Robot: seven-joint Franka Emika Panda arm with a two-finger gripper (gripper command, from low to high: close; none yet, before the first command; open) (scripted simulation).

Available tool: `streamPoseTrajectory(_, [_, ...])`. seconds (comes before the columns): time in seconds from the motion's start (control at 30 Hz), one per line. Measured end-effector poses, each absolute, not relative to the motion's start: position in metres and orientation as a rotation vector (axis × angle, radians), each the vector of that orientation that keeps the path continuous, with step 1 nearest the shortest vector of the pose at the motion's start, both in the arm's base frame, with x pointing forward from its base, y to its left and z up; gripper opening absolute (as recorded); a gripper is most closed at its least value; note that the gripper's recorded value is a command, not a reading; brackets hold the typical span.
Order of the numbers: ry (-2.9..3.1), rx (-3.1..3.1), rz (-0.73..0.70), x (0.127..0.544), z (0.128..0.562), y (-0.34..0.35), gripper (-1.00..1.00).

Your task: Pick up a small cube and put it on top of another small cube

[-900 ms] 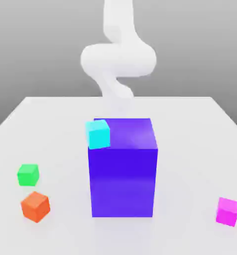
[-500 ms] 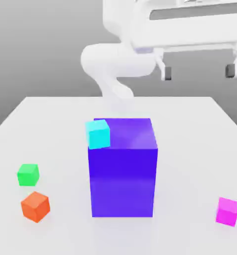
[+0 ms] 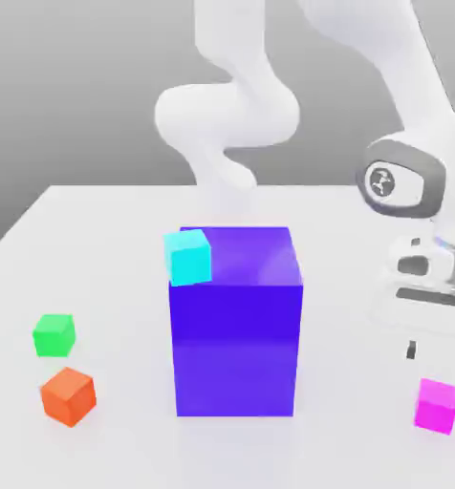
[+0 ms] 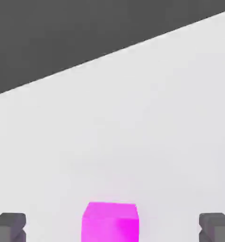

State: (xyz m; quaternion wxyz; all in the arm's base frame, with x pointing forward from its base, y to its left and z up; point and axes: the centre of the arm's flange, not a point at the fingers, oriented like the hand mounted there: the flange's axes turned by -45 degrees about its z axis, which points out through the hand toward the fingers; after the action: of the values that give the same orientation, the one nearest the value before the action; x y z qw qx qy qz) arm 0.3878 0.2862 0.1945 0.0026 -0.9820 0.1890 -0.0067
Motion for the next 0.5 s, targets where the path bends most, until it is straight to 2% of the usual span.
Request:
streamPoseTrajectory(0.13, [0.604, -3.081, -0.001, 0.383, 0.141, 0.290, 0.00])
streamPoseTrajectory(0.17, [0.604, -3.082, 0.000, 0.382, 0.132, 0.290, -1.00])
streamPoseTrajectory(0.37, [0.602, -3.081, -0.001, 0.382, 0.127, 0.290, -1.00])
streamPoseTrajectory(0.5, [0.605, -3.078, -0.001, 0.383, 0.163, 0.290, -1.00])
